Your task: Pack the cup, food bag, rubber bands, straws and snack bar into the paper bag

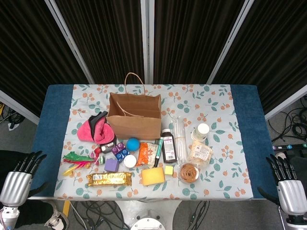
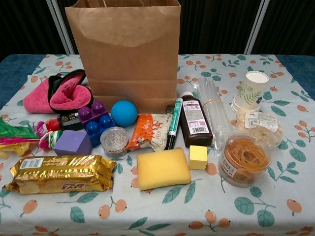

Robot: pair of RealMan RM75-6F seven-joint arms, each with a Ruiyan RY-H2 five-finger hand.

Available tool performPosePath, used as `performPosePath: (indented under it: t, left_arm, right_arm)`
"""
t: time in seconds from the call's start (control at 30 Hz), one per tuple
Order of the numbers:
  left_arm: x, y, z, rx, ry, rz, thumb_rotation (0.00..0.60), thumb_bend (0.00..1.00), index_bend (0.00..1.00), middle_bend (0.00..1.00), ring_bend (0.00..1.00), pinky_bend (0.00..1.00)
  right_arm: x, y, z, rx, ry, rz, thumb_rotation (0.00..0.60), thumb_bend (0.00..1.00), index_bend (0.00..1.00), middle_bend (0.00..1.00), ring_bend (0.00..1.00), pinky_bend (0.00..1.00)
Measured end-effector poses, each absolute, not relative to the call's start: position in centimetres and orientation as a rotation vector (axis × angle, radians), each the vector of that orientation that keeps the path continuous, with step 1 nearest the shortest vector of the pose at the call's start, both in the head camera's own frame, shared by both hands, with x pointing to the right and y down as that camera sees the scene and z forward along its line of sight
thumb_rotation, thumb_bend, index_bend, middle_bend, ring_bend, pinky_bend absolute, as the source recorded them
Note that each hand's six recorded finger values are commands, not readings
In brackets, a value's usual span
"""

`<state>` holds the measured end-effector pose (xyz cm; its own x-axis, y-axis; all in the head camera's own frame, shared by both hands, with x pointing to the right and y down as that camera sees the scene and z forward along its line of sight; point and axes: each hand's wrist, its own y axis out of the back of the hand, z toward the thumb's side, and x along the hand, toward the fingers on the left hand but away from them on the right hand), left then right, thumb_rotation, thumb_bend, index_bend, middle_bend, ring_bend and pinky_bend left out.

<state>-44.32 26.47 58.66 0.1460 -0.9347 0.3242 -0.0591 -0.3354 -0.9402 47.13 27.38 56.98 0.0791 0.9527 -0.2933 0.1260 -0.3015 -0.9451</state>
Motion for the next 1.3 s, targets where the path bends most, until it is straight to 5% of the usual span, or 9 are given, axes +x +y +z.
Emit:
performPosePath:
  t: [0.53, 0.87, 1.3]
  left_arm:
    - [-44.2, 26.7, 58.9, -1.614, 0.990, -1.312, 0.600, 0.09, 0.22, 0.23, 0.15, 0.25]
    - [-44.8, 26.7, 59.5, -1.642, 1.030, -1.318, 0.600, 0.09, 0.22, 0.23, 0.15, 0.24]
    - [-44.9, 26.9, 59.7, -1.660, 1.032, -1.323, 0.600, 0.09, 0.22, 0.23, 0.15, 0.25]
  right_arm:
    - [44.4, 24.6, 56.9, -1.650, -1.115, 1.274, 0.600, 0.00, 0.01, 0.08, 0.00, 0.00]
    - [41.3, 15.6, 58.4, -1.673, -1.151, 1.355, 0.600, 0.08, 0.13, 0.16, 0.08, 0.20]
    - [34.6, 7.2, 65.7, -1.825, -1.164, 1.551, 0.600, 0.09, 0.16, 0.19, 0.09, 0.22]
